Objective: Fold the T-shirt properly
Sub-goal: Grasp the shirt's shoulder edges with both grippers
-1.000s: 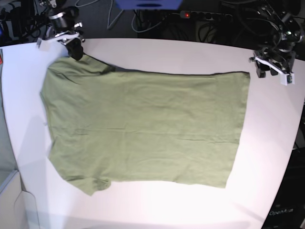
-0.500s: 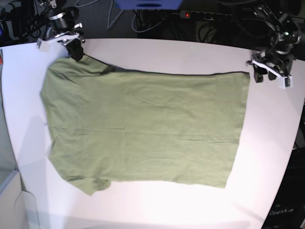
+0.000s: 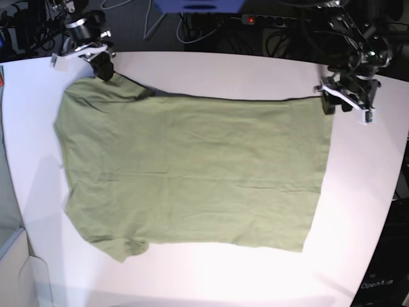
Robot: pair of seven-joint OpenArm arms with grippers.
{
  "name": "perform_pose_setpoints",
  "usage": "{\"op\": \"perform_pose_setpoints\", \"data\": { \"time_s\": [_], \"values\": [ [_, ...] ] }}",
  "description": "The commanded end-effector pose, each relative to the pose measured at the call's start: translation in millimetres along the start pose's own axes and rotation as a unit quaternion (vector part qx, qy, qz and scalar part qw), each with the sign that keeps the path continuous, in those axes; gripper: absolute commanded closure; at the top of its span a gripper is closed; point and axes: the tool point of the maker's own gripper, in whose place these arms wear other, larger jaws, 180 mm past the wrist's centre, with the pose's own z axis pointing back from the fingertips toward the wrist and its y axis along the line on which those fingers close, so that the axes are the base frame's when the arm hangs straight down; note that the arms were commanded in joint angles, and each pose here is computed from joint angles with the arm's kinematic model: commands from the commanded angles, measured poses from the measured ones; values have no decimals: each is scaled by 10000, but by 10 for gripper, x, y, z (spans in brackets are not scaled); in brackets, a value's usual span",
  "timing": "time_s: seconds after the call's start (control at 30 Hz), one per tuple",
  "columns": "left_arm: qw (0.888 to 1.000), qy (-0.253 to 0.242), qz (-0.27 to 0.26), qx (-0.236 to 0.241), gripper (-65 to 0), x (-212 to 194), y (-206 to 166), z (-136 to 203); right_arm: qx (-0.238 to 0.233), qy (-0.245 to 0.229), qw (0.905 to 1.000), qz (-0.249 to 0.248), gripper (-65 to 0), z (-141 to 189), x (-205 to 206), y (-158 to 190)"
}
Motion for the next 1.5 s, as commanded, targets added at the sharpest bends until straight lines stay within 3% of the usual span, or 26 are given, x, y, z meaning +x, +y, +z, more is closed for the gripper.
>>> {"op": "perform_pose_setpoints", "data": {
  "time_s": [0.0,0.5,0.7,0.8,1.17,1.47],
  "values": [
    [9996,-269,-11,-30,-309,157,15,4,121,-125,9998,21,-7,-11,90,58],
    [9995,152,227,-168,-296,-155,-19,-105,136,-142,9998,25,-7,-23,103,68],
    [9973,714,111,-113,-98,-290,62,-75,136,-142,9998,25,-7,-23,103,68],
    [9967,797,91,-100,-81,-311,79,-67,136,-142,9998,25,-7,-23,103,68],
    [9982,581,63,-120,-43,-150,42,-77,194,-173,9995,174,-7,-56,204,77],
    [9999,17,-85,-91,-43,209,-155,45,287,-258,9959,813,-7,-175,347,153]
  ]
}}
